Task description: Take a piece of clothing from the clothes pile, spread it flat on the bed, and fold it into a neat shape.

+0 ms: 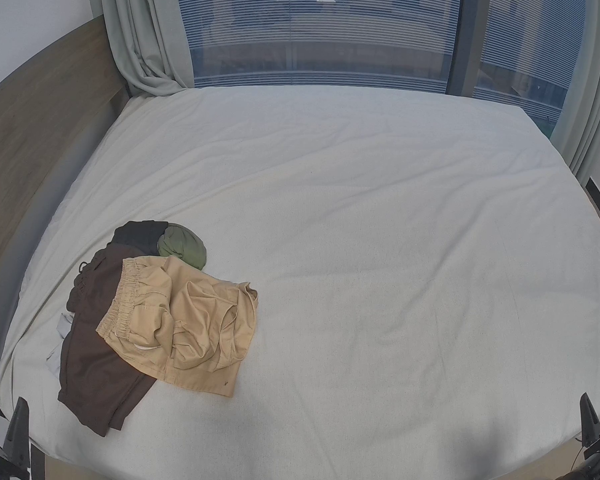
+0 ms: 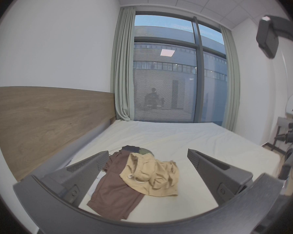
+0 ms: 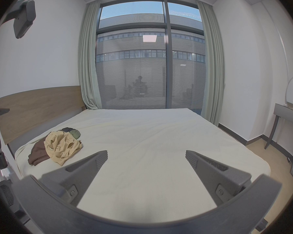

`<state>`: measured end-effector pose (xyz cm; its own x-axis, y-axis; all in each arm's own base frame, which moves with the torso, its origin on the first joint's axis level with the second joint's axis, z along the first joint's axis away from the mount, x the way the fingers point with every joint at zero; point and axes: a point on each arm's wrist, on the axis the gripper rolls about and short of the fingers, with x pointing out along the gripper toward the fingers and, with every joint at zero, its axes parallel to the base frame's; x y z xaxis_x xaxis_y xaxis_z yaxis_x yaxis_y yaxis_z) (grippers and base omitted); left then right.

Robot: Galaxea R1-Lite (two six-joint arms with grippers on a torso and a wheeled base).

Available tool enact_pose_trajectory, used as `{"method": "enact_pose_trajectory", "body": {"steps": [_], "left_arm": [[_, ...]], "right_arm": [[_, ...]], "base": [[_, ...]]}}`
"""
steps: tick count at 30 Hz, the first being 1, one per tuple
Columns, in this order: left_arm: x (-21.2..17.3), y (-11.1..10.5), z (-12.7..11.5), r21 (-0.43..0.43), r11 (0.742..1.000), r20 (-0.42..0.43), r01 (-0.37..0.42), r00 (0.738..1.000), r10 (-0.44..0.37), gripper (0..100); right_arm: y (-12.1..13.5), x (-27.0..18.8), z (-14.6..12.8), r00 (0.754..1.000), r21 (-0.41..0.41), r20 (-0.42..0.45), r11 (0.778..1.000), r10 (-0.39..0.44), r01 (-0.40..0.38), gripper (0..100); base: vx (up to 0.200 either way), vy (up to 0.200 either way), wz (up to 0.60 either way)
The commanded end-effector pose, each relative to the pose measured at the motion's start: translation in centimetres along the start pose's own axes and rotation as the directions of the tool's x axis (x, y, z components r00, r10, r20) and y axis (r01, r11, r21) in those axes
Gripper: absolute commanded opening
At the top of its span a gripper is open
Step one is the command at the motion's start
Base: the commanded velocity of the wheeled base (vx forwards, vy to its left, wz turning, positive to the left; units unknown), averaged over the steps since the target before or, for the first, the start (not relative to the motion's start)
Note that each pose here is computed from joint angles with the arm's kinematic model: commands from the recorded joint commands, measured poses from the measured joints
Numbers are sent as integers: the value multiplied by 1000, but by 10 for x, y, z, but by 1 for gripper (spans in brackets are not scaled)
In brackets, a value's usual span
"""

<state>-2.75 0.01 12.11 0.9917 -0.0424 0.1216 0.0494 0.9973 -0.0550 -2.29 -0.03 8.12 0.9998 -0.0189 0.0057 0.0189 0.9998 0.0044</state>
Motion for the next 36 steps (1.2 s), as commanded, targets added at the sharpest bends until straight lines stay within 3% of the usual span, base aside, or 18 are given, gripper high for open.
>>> {"method": "enact_pose_trajectory", "body": {"steps": [1, 6, 19, 28, 32, 36], "left_arm": [[23, -1, 9, -136, 985, -155, 101, 980, -122, 100], [47, -5, 34, -265, 954, -224, 137, 954, -199, 100], [112, -14, 65, -276, 954, -308, 121, 929, -207, 100], [151, -12, 68, -297, 948, -359, 117, 906, -224, 100], [164, -5, 64, -320, 939, -370, 123, 897, -243, 100], [181, 15, 55, -375, 921, -402, 108, 876, -266, 100]], "right_arm": [[0, 1, -5, 1000, 0, -10, 1000, 0, 0, 100], [0, 1, -5, 1000, 2, -10, 1000, 2, -2, 100], [0, 1, -5, 1000, -1, -10, 1000, 0, 0, 100], [0, 1, -5, 1000, -1, -9, 1000, 2, -2, 100], [0, 1, -5, 1000, -1, -9, 1000, 2, -2, 100], [0, 1, -5, 1000, -1, -9, 1000, 2, -2, 100]], "base": [[0, 0, 0], [0, 0, 0], [0, 0, 0], [0, 0, 0], [0, 0, 0], [0, 0, 0]]}}
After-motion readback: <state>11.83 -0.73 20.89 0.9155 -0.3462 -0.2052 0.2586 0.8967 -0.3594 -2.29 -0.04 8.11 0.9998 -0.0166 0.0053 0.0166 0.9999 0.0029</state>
